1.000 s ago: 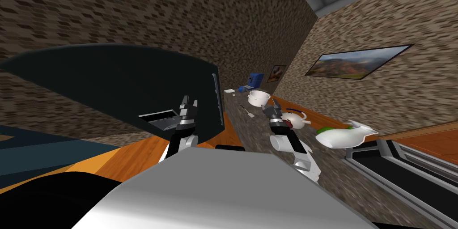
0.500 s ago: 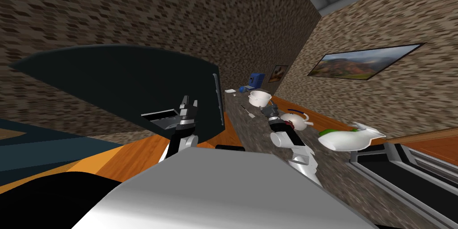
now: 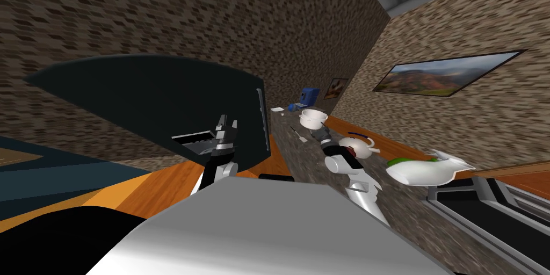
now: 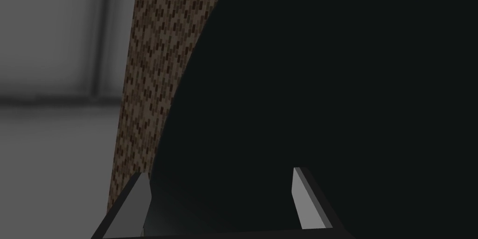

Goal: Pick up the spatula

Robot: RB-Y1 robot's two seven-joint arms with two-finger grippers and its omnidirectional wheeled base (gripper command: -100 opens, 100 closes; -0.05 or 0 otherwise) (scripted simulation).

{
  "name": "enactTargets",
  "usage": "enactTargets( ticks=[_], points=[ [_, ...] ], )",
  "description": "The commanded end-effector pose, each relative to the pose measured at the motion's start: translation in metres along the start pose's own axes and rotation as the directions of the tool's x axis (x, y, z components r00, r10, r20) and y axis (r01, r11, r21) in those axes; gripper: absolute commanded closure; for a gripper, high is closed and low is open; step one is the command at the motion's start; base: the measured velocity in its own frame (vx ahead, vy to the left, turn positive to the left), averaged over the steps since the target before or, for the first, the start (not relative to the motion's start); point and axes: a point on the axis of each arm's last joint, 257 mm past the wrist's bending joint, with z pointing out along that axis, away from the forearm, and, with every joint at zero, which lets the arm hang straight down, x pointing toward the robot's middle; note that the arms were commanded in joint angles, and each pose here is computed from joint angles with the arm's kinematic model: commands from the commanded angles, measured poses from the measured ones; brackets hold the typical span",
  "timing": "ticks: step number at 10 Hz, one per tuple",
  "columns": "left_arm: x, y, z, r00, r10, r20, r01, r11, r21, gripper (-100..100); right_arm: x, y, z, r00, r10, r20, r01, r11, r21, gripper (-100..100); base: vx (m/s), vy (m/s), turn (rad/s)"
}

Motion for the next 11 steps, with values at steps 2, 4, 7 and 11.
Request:
enactTargets(
  ticks=[2, 4, 7, 11],
  points=[
    [0.0, 0.0, 0.0, 1.0, 0.0, 0.0, 0.0, 1.0, 0.0, 0, -0.015, -0.019, 0.005, 0.997, 0.064, 0.04, -0.067, 0.995, 0.08, -100, 0.019, -0.002, 0.032],
    [0.0, 0.0, 0.0, 1.0, 0.0, 0.0, 0.0, 1.0, 0.0, 0, -0.023, -0.031, 0.01, 0.991, 0.115, 0.071, -0.124, 0.984, 0.131, -100, 0.02, 0.004, 0.026],
    [0.0, 0.0, 0.0, 1.0, 0.0, 0.0, 0.0, 1.0, 0.0, 0, -0.037, -0.047, 0.019, 0.97, 0.211, 0.124, -0.233, 0.952, 0.197, -100, 0.028, 0.0, 0.03],
    [0.0, 0.0, 0.0, 1.0, 0.0, 0.0, 0.0, 1.0, 0.0, 0, -0.048, -0.066, 0.018, 0.951, 0.246, 0.185, -0.289, 0.92, 0.263, -100, 0.023, 0.006, 0.016]
  ],
)
